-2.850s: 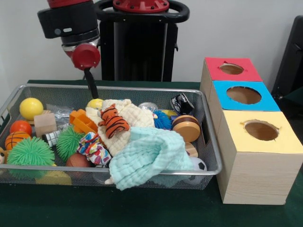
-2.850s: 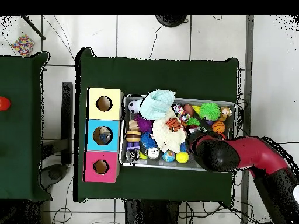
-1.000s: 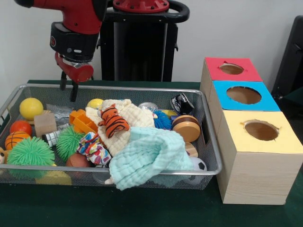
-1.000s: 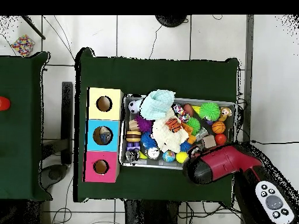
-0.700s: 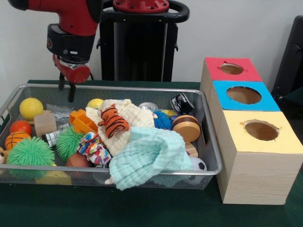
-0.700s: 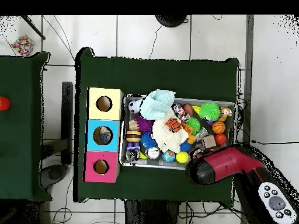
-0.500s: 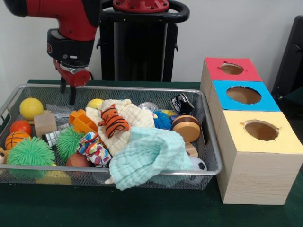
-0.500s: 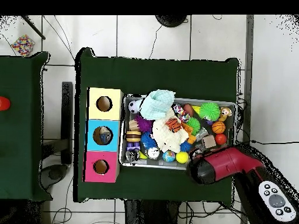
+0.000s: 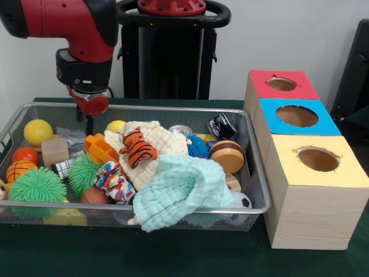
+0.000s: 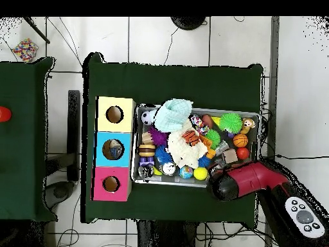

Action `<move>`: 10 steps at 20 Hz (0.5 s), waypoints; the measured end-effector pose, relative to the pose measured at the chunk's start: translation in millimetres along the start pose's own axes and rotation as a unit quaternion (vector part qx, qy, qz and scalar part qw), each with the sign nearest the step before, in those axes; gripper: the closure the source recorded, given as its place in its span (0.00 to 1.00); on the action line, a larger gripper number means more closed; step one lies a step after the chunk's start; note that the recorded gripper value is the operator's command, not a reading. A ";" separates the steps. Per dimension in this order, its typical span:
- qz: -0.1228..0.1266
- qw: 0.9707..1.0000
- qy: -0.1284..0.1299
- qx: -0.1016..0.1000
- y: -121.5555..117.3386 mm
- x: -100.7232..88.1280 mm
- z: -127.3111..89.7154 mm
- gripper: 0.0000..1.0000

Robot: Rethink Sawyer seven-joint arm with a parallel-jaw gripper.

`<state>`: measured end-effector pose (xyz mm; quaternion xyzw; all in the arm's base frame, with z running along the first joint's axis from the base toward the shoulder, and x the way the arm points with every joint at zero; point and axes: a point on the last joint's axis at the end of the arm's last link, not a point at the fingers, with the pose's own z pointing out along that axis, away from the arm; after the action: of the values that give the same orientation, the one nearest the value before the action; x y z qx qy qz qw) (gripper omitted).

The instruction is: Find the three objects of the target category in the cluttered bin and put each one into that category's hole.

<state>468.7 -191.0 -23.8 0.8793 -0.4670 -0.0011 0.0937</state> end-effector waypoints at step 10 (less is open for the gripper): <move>0.001 1.000 0.002 0.002 -1.1 1.8 -1.0 0.00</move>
<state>470.7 -191.8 -22.9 0.8791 -0.4676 0.0014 0.0923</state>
